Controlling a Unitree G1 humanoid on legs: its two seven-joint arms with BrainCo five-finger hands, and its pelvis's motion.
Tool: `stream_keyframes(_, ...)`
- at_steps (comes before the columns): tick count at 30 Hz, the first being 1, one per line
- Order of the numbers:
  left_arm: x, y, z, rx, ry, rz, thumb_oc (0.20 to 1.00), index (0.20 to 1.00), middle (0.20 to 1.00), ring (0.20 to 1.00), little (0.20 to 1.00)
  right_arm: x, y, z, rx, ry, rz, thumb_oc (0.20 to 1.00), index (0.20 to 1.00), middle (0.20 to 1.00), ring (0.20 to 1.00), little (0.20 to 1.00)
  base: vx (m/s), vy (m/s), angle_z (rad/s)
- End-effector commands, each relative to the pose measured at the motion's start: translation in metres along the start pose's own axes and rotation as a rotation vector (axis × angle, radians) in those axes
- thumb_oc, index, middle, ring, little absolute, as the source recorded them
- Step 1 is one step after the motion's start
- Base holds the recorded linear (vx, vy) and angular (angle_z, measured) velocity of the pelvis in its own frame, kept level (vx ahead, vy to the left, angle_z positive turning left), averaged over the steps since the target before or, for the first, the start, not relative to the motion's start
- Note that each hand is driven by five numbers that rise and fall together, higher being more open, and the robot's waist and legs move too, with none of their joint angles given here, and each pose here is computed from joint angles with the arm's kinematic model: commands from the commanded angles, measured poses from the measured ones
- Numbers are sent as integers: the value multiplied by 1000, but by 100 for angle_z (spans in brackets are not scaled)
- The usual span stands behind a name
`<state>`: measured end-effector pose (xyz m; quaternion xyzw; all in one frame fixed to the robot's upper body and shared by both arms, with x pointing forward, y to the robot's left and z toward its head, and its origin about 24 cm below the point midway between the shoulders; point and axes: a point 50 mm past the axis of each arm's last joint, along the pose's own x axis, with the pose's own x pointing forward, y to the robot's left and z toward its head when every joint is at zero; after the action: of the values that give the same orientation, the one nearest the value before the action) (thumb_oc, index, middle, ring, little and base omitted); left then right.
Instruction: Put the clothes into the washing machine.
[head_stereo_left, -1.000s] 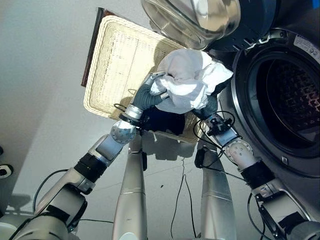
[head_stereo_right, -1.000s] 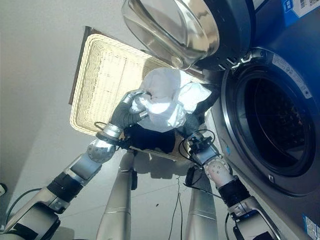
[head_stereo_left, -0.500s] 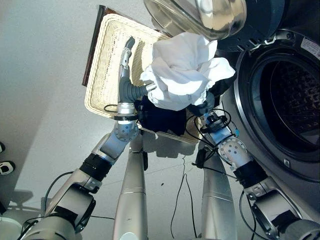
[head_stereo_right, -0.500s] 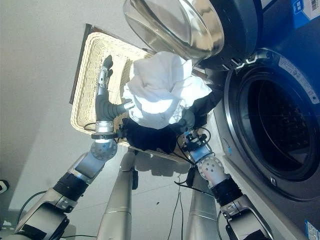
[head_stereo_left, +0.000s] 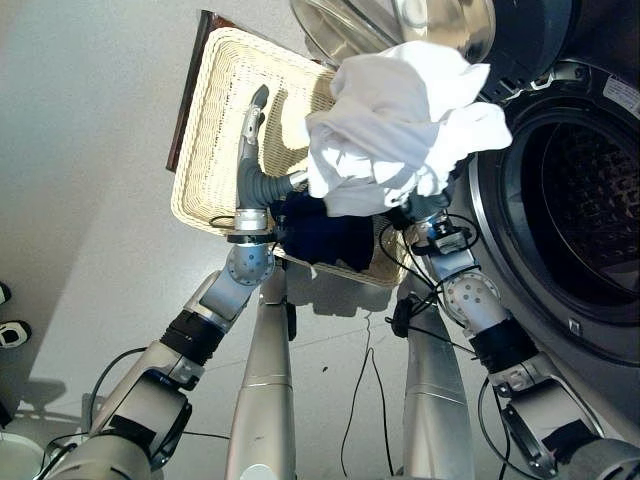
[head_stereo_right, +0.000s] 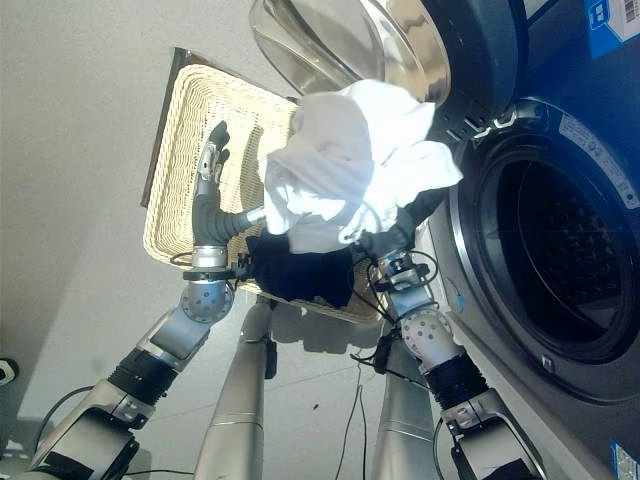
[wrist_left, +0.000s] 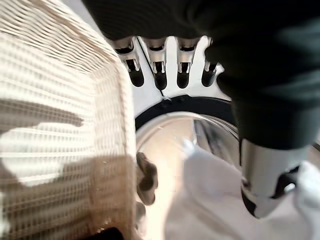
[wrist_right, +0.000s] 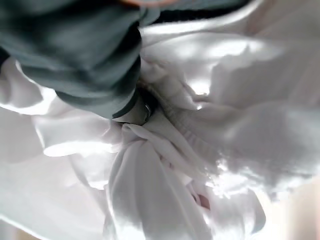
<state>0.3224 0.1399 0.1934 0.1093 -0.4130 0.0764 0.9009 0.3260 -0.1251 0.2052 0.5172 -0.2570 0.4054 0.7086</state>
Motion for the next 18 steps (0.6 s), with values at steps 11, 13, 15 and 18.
stream_keyframes(11, 8, 49, -34, 2, 101, 370, 1000, 1000, 1000, 1000, 1000, -9, -31, 61, -53, -173, -104, 200, 200, 200, 200, 200, 0, 0, 0)
stream_keyframes(13, 8, 56, -43, 32, 141, 388, 1000, 1000, 1000, 1000, 1000, -18, -43, 68, -50, -176, -165, 200, 200, 200, 200, 200, -6, 31, -3)
stream_keyframes(15, 9, 59, -47, 50, 161, 394, 1000, 1000, 1000, 1000, 1000, -24, -51, 72, -42, -184, -209, 200, 200, 200, 200, 200, -1, 29, -6)
stream_keyframes(18, 8, 67, -55, 94, 202, 404, 1000, 1000, 1000, 1000, 1000, -39, -65, 82, -41, -213, -297, 200, 200, 200, 200, 200, -1, 22, -7)
